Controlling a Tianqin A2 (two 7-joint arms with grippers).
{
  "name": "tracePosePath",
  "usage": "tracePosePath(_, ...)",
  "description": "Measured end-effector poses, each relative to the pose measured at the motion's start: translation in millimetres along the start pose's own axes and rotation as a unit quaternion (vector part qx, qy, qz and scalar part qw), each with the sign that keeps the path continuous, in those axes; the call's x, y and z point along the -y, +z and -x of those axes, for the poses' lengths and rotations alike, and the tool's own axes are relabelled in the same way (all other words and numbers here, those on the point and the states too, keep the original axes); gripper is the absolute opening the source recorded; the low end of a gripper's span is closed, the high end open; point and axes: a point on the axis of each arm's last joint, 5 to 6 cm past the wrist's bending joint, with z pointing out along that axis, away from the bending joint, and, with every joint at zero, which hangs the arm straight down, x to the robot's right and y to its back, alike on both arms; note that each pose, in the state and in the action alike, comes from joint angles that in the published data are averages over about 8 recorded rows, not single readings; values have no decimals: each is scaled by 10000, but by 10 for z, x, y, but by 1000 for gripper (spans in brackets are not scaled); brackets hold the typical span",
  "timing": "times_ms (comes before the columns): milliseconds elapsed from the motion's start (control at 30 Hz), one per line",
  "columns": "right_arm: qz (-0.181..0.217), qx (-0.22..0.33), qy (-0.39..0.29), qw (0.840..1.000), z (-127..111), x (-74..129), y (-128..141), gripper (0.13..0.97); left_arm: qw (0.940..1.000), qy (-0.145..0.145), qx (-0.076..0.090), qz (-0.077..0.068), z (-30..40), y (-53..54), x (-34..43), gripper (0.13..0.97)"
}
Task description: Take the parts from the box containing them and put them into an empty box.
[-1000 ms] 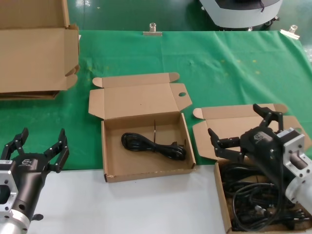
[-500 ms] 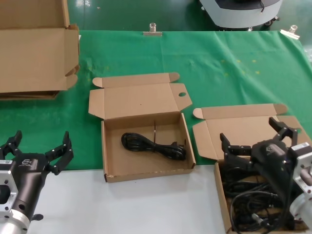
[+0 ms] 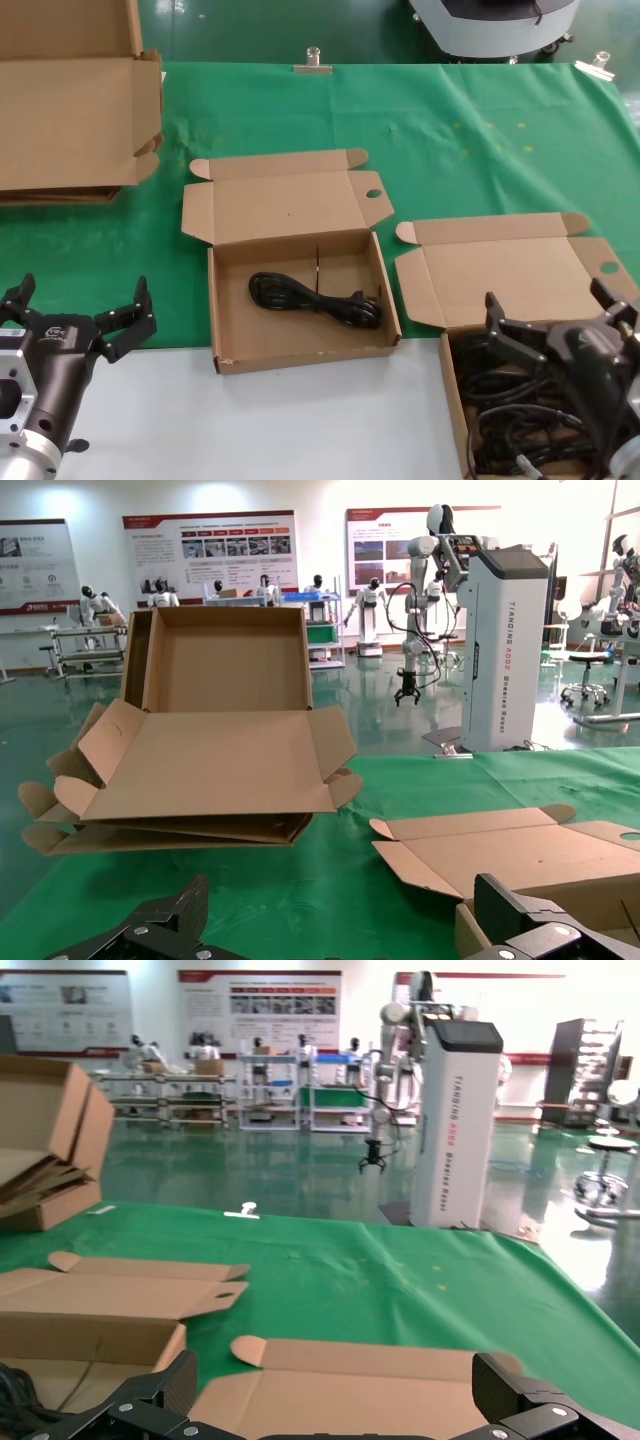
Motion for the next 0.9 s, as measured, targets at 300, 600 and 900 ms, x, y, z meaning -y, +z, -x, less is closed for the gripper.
tracePosePath(300,35,-96,74,9999,1,-27,-44,965,10000,0,0,0,0,0,0,948)
tracePosePath(600,35,-96,74,9999,1,-27,-44,965,10000,0,0,0,0,0,0,966)
tracePosePath(900,35,-96,74,9999,1,-27,-44,965,10000,0,0,0,0,0,0,966)
